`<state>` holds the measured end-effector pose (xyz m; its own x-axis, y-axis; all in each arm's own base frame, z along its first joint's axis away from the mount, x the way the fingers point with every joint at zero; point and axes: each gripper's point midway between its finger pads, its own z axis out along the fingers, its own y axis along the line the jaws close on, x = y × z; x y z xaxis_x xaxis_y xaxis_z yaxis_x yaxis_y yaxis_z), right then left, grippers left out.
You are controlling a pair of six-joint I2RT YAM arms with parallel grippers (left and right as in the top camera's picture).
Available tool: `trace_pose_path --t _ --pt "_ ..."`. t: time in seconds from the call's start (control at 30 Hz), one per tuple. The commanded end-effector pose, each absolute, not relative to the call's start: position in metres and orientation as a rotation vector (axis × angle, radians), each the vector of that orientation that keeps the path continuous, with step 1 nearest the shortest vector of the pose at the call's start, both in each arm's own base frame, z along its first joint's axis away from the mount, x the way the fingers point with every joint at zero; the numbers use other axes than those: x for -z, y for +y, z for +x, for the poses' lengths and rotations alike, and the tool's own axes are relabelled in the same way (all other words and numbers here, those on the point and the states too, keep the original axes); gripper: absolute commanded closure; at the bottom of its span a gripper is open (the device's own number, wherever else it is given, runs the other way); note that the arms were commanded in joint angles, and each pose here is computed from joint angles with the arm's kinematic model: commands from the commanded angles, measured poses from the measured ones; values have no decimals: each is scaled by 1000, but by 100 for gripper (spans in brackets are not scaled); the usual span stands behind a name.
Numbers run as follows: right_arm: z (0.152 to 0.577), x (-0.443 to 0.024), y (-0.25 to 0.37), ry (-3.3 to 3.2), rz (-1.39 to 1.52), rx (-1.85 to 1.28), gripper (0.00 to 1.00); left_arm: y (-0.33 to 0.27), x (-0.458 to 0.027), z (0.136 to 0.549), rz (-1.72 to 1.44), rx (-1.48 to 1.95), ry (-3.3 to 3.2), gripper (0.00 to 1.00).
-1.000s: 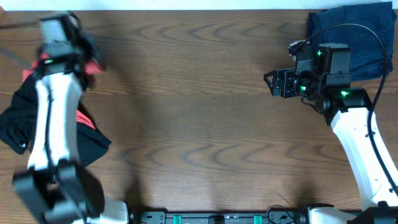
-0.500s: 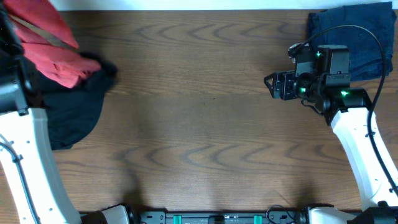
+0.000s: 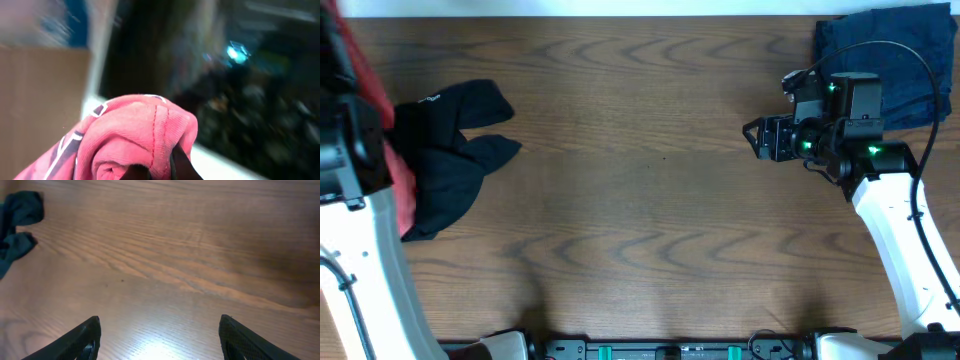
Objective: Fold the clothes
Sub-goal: 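Lift the red T-shirt with the left gripper, pulling it off the black clothes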
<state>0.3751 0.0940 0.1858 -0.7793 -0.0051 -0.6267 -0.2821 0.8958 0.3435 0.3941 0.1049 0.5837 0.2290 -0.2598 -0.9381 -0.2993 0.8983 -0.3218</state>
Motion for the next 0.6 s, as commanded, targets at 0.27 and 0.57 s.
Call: trace_pose_path --t 0.27,0.57 --pt "359 -237 115 2262 -289 -820 26 -56 -560 403 -131 506 1572 94" --pt "341 -268 100 2192 -283 -775 26 -154 -549 366 148 879 1665 94"
